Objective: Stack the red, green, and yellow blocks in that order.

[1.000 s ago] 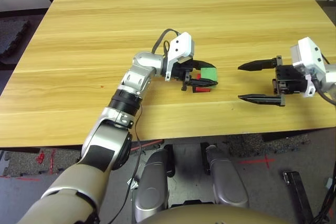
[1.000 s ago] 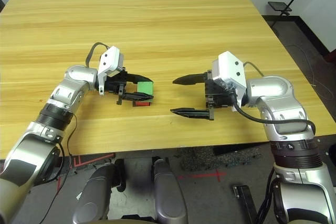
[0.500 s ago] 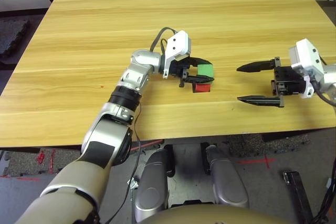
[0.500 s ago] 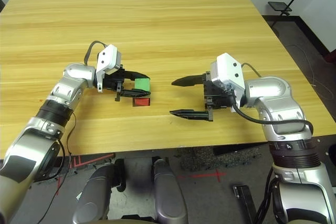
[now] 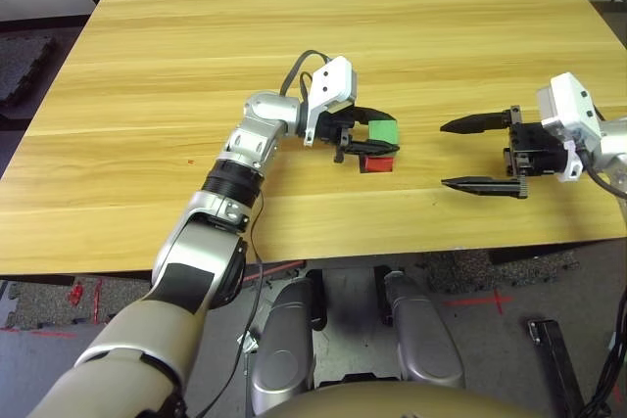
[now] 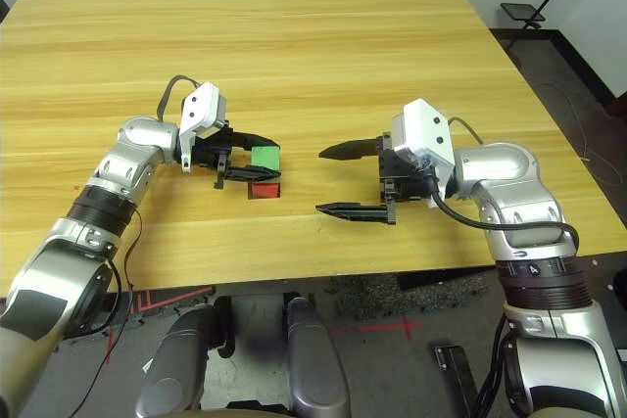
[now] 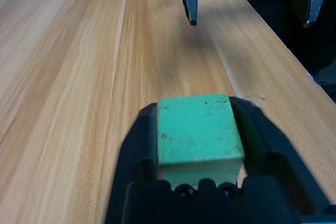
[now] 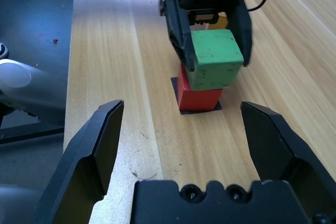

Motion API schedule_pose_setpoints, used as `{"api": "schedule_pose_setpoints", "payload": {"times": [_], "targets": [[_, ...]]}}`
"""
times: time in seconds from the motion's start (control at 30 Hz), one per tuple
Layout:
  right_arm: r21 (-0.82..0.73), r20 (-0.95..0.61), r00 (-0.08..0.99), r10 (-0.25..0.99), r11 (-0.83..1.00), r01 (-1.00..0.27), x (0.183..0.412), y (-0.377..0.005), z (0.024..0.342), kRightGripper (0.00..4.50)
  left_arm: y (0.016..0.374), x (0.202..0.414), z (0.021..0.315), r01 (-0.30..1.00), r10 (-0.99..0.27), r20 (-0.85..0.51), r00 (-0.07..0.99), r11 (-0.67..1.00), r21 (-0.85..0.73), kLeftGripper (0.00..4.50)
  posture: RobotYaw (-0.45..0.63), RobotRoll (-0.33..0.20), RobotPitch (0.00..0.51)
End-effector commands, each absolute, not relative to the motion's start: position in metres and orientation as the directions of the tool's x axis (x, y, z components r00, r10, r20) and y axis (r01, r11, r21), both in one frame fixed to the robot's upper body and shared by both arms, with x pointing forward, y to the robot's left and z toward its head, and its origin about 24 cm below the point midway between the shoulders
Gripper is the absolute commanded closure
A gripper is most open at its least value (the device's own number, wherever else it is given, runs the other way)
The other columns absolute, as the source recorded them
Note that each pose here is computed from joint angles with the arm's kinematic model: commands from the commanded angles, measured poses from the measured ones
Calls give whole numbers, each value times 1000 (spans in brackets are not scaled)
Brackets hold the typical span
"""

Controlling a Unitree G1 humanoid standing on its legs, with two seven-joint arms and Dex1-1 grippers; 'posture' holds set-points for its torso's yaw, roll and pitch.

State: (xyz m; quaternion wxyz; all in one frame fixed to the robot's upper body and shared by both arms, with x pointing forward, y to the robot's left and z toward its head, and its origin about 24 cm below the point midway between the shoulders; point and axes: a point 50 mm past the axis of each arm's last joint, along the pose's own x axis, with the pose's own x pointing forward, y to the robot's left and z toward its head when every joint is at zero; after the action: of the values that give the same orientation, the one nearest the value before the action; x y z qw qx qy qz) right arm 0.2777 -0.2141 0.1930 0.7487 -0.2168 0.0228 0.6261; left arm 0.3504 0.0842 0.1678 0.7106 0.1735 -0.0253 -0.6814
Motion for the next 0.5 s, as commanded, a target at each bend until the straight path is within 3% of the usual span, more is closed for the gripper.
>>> {"api": "schedule_pose_setpoints", "payload": {"times": [0.03,0.1,0.5], "targets": [[-294,-320,204,925,108,-950,278,-213,190,0,84,350,165,965,-977,-202,68,12,264,466,146,44,240],[-294,-320,206,925,110,-949,279,-214,189,0,84,351,166,965,-977,-202,72,17,261,39,146,44,240],[-295,-323,209,923,112,-949,282,-214,187,0,95,351,171,970,-975,-214,64,10,244,39,145,45,239]]}}
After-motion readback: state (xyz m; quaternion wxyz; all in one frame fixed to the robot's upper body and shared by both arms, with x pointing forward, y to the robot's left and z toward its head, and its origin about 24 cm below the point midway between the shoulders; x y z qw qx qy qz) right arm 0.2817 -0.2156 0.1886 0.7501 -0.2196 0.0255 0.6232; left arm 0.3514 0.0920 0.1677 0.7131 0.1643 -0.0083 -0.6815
